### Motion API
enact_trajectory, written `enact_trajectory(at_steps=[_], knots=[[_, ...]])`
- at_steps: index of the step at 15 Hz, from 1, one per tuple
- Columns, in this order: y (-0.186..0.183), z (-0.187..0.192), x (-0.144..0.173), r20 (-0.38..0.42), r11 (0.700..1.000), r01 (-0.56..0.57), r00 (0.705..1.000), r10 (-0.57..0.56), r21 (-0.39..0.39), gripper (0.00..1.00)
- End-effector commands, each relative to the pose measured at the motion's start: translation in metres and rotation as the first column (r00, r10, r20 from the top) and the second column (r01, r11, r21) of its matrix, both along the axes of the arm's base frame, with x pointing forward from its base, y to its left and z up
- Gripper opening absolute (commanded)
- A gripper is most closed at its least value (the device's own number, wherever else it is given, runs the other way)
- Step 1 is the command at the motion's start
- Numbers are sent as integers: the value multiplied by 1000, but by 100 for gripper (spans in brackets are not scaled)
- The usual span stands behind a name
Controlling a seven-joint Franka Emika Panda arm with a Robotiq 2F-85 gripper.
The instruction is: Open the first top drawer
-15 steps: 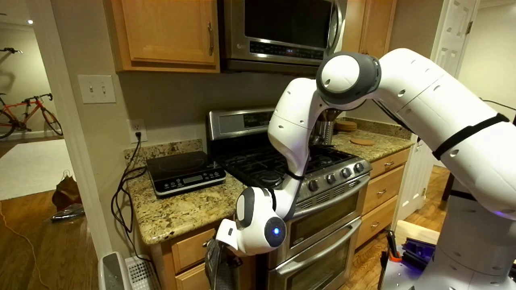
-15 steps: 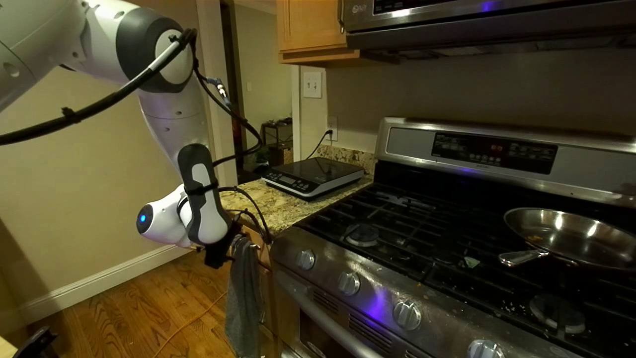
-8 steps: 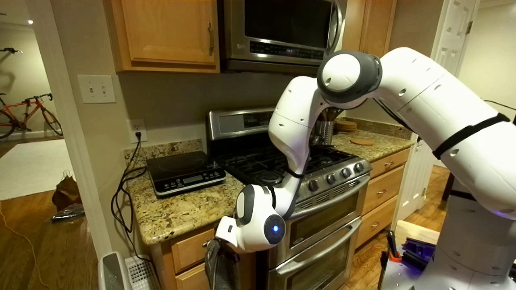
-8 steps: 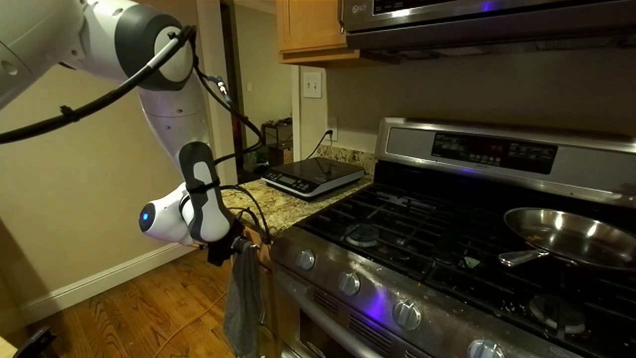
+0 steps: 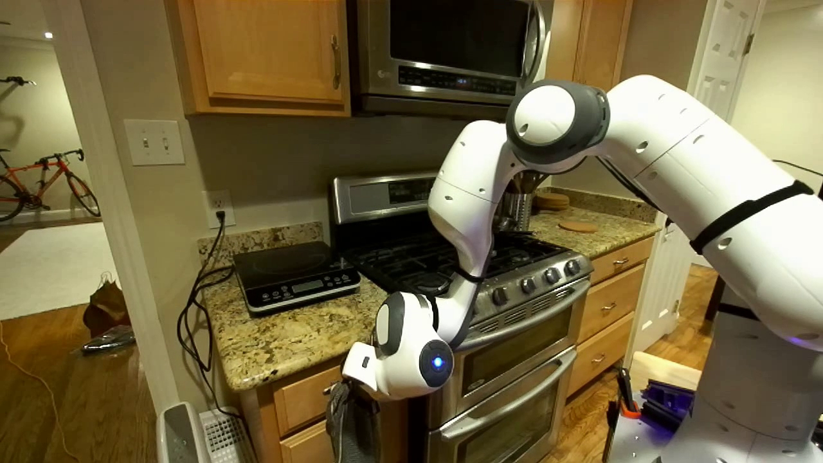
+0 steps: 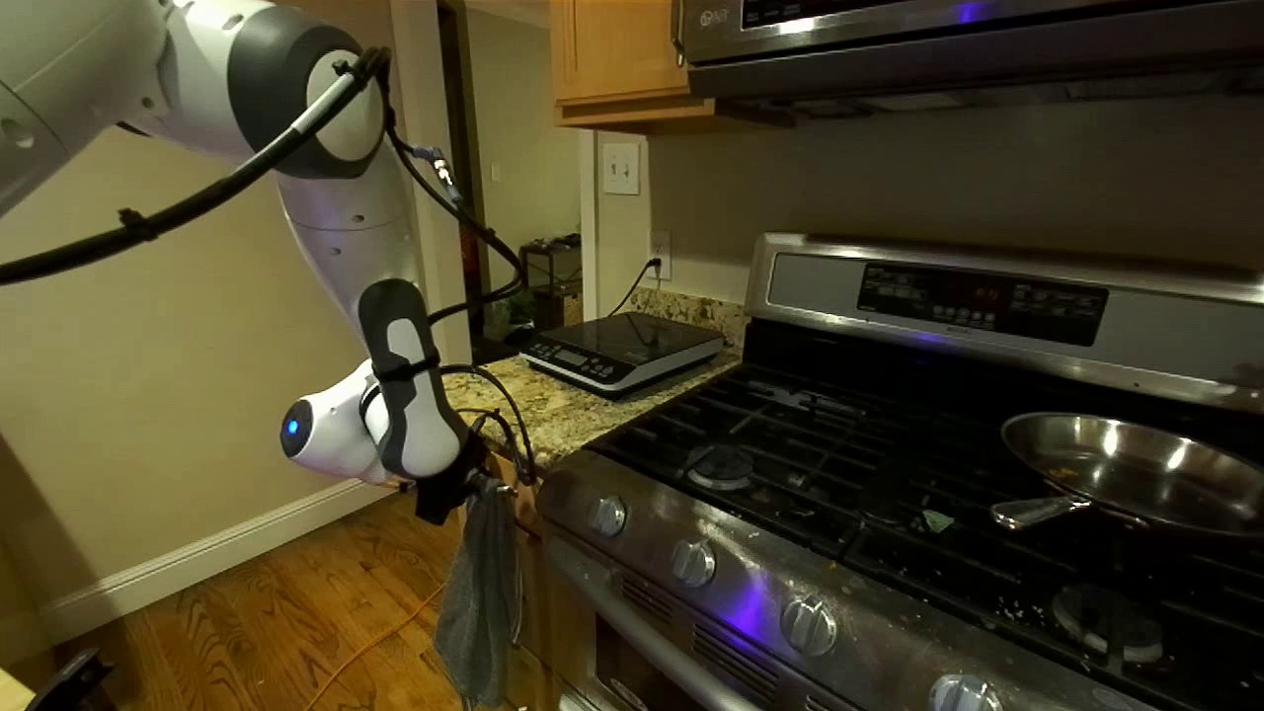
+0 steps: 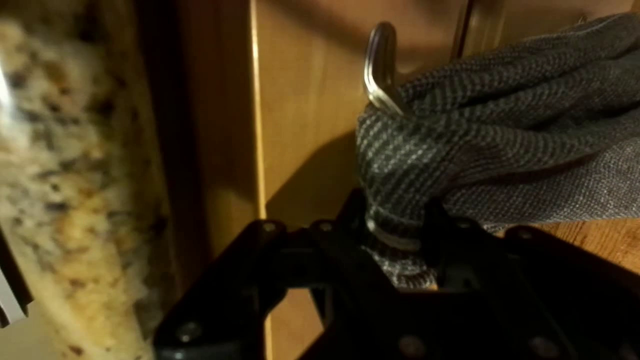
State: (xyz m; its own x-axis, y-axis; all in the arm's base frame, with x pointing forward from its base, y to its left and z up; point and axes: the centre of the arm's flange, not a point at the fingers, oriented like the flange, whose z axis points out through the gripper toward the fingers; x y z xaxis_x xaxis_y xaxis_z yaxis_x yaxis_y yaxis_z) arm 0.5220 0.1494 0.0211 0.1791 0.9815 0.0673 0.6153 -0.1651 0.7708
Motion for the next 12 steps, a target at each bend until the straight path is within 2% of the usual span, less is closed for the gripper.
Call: enact_trajectory(at_steps=[1, 7, 12], knots=[[-18, -11, 2, -36, 1000, 2, 999, -2, 0, 11], [-10, -17, -16, -44, 1000, -7, 999, 7, 17, 11], [-2, -24, -48, -49, 999, -4, 999, 5, 38, 10]])
